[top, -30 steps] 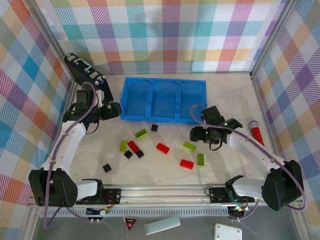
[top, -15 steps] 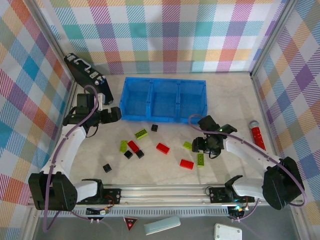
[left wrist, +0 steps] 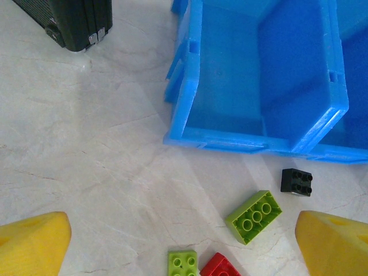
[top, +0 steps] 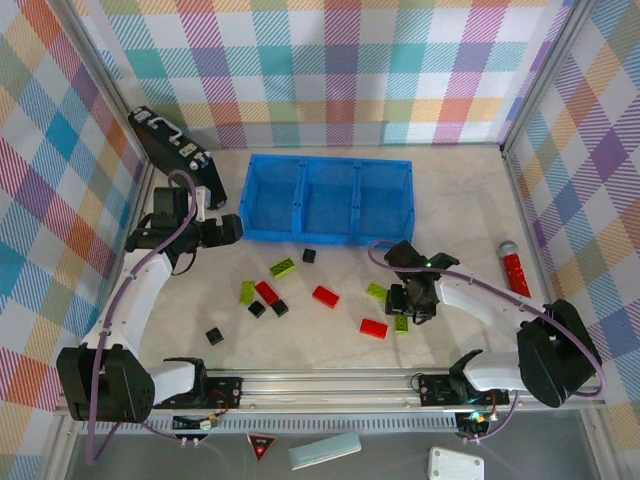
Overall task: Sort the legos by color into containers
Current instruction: Pick up the lego from the bottom-center of the table.
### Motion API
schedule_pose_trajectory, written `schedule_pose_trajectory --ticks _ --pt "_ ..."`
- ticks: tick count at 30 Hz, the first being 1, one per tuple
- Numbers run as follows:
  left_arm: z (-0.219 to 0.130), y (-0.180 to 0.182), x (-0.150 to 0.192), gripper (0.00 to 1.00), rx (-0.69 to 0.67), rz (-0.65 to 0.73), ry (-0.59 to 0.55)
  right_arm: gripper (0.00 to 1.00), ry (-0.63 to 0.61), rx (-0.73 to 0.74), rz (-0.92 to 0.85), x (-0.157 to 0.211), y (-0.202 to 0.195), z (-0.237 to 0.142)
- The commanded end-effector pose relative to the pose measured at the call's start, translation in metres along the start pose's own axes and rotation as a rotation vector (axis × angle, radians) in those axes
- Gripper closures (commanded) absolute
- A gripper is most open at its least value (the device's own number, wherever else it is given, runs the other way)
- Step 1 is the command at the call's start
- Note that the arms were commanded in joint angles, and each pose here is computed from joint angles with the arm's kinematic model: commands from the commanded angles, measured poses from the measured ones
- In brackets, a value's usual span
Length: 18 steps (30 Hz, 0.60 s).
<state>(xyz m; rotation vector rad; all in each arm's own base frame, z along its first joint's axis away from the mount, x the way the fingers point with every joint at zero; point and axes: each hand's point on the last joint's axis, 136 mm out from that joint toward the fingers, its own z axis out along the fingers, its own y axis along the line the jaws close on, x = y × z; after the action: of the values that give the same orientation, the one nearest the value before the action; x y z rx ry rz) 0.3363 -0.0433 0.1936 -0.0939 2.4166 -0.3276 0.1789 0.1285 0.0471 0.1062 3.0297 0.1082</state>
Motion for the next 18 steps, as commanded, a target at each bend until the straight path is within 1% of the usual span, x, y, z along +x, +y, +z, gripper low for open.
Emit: schedule_pose_trajectory --ticks 1,8,11,13,15,18 --pt "-0.004 -0.001 0.003 0.00 -0.001 0.019 -0.001 0.45 0.006 0.034 0.004 0.003 0.002 -0.006" --pt "-0.003 -0.001 0.004 0.00 -0.004 0.018 0.008 0.46 0.022 0.034 0.003 0.017 0.027 -0.019" --pt "-0.003 -0.001 0.004 0.00 -0.002 0.017 0.008 0.43 0.032 0.042 0.032 0.026 0.038 -0.023" --pt "-0.003 -0.001 0.004 0.00 0.000 0.015 0.010 0.41 0.036 0.059 0.078 0.030 0.040 -0.025" --pt "-0.002 -0.002 0.005 0.00 0.004 0.013 0.013 0.43 0.030 0.091 0.169 0.029 0.039 -0.027" --pt "0.000 -0.003 0.005 0.00 0.013 0.009 0.023 0.38 0.036 0.095 0.278 0.031 0.043 -0.025"
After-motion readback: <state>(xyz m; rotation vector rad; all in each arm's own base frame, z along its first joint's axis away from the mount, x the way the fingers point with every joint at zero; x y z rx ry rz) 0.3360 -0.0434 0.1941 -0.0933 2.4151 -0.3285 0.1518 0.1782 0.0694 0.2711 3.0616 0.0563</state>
